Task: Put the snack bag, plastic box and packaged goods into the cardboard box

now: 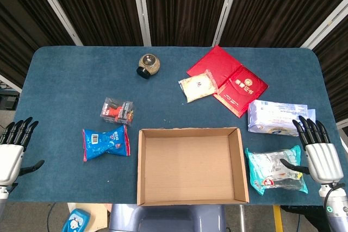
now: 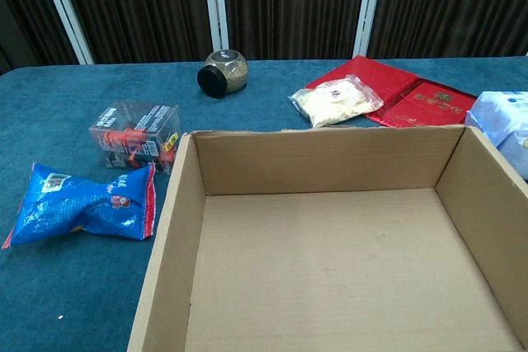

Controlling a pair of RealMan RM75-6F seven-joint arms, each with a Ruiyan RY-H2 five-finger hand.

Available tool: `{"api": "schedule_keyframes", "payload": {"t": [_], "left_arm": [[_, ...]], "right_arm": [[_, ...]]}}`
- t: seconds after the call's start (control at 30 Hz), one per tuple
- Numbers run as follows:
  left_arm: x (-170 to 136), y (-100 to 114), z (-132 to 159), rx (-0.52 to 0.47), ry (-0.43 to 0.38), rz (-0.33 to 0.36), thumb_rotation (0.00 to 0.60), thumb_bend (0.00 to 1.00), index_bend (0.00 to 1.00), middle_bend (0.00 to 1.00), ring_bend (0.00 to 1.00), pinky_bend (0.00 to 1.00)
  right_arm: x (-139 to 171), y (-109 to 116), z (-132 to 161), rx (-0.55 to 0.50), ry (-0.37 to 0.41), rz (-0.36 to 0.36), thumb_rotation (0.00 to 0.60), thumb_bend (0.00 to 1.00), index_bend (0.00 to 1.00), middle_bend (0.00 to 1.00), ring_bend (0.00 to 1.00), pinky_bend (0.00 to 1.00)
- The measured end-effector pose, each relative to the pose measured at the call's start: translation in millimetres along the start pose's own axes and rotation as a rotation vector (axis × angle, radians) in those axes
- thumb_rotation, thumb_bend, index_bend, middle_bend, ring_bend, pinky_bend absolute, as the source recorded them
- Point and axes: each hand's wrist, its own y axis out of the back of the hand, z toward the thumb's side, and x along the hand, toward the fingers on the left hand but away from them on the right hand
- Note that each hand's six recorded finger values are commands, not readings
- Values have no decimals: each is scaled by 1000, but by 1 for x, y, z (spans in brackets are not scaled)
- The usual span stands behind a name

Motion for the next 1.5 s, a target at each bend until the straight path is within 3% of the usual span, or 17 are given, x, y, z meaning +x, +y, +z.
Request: {"api": "schedule_keyframes", "payload": {"t": [1.1,1.23,1.5], "left_arm": [[2,-8,3,22,-5,-57,600,39,19,0,0,21],[10,-10,11,24,-22,-75,600,63,72,0,30,112],[31,-31,37,33,-52,-182,600,59,126,0,76,135]], "right_arm": [[1,-2,-1,-1,-6,15,600,13,0,0,0,40],[1,-3,1,1,-1,19,600,13,0,0,0,40],[2,-3,2,4,5,25,600,14,0,0,0,40]]}}
